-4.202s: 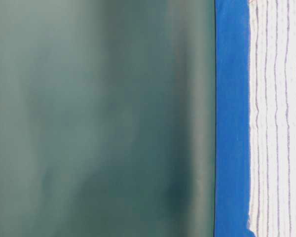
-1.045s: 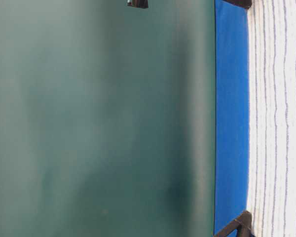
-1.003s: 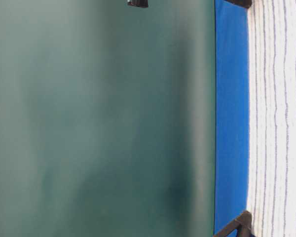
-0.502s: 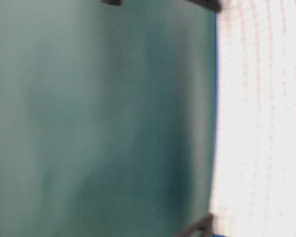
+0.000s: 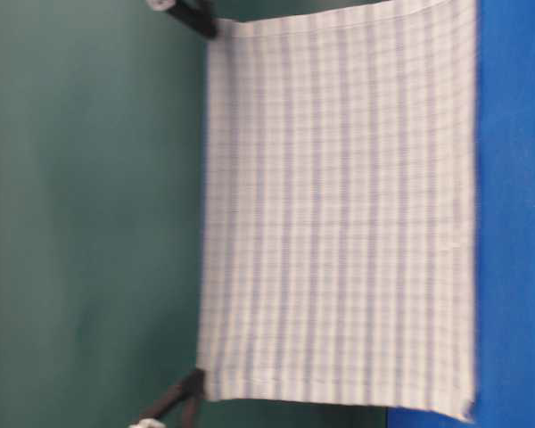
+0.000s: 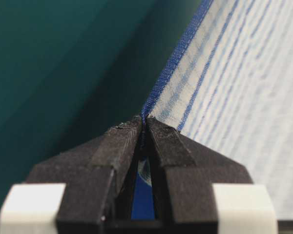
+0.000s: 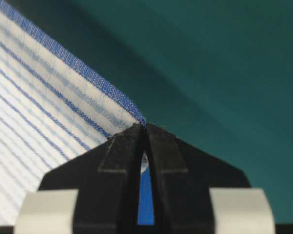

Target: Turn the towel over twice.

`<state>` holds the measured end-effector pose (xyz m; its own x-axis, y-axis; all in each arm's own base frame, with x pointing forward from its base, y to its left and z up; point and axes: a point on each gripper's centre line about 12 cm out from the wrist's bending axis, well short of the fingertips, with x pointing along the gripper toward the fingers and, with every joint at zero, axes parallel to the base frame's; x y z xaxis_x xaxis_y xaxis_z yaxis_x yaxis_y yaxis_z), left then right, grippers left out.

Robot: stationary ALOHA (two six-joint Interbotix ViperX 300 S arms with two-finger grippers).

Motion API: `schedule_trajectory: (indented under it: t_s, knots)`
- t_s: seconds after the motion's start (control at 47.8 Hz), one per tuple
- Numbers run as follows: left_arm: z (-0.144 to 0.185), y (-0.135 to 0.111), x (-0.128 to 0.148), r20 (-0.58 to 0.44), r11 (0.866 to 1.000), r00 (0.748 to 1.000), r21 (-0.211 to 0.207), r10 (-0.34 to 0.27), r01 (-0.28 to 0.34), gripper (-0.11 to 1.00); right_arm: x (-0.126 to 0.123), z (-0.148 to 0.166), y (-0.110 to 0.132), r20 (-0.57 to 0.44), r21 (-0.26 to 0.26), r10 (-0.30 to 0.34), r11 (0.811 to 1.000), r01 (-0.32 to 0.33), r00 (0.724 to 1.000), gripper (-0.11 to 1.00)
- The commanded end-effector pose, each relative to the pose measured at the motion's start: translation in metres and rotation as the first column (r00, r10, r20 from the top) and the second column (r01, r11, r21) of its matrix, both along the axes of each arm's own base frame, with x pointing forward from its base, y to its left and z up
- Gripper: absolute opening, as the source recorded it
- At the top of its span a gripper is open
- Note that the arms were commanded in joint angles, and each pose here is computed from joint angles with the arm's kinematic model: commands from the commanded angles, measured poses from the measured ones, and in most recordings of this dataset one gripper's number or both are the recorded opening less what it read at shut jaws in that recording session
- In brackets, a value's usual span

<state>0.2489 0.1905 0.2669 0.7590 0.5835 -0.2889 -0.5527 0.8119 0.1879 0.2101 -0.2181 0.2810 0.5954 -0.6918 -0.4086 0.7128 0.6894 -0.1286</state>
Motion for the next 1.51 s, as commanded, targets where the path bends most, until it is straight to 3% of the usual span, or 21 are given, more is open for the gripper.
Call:
schedule_trajectory:
  t_s: [0.0, 0.272, 0.669, 0.815, 0.941, 1.087, 1.212, 1.296, 1.463, 1.484]
  knots:
    - [0.025, 0.000, -0.002, 0.055, 0.999, 0.998, 0.042, 0.004, -0.006, 0.04, -0.007, 0.032, 0.000, 0.046, -0.060, -0.022, 0.998, 0.025, 0.999, 0.05]
    - [0.043, -0.008, -0.009, 0.089, 0.998, 0.996, 0.070, -0.007, 0.001, 0.04, -0.018, 0.051, 0.017, 0.097, -0.102, -0.010, 0.995, 0.020, 0.995, 0.05]
    - [0.051, -0.007, -0.008, 0.086, 0.997, 0.996, 0.074, -0.010, 0.003, 0.04, -0.014, 0.048, 0.025, 0.080, -0.075, 0.000, 0.997, 0.006, 0.997, 0.05]
    - [0.043, -0.013, -0.006, 0.048, 0.999, 0.999, 0.041, -0.025, 0.023, 0.04, -0.009, 0.035, 0.035, 0.057, -0.016, 0.015, 1.000, -0.014, 0.998, 0.05]
    - [0.024, -0.032, -0.001, -0.001, 0.996, 0.996, -0.009, -0.084, 0.084, 0.04, -0.001, 0.008, 0.058, 0.021, 0.101, 0.059, 0.993, -0.060, 0.998, 0.05]
    - [-0.011, -0.064, 0.008, -0.047, 0.979, 0.983, -0.103, -0.180, 0.174, 0.04, 0.010, -0.037, 0.104, -0.009, 0.286, 0.161, 0.946, -0.152, 0.987, 0.05]
    - [-0.052, -0.101, 0.012, -0.106, 0.944, 0.950, -0.189, -0.293, 0.270, 0.04, 0.015, -0.074, 0.141, -0.043, 0.418, 0.240, 0.886, -0.201, 0.970, 0.05]
    - [-0.078, -0.123, 0.013, -0.117, 0.917, 0.930, -0.251, -0.347, 0.311, 0.04, 0.018, -0.097, 0.168, -0.075, 0.497, 0.296, 0.839, -0.221, 0.952, 0.05]
    - [-0.119, -0.167, 0.019, -0.095, 0.848, 0.892, -0.366, -0.442, 0.382, 0.04, 0.025, -0.129, 0.210, -0.118, 0.594, 0.383, 0.767, -0.244, 0.916, 0.05]
    - [-0.126, -0.175, 0.020, -0.097, 0.835, 0.883, -0.388, -0.458, 0.391, 0.04, 0.025, -0.132, 0.214, -0.122, 0.602, 0.392, 0.760, -0.246, 0.912, 0.05]
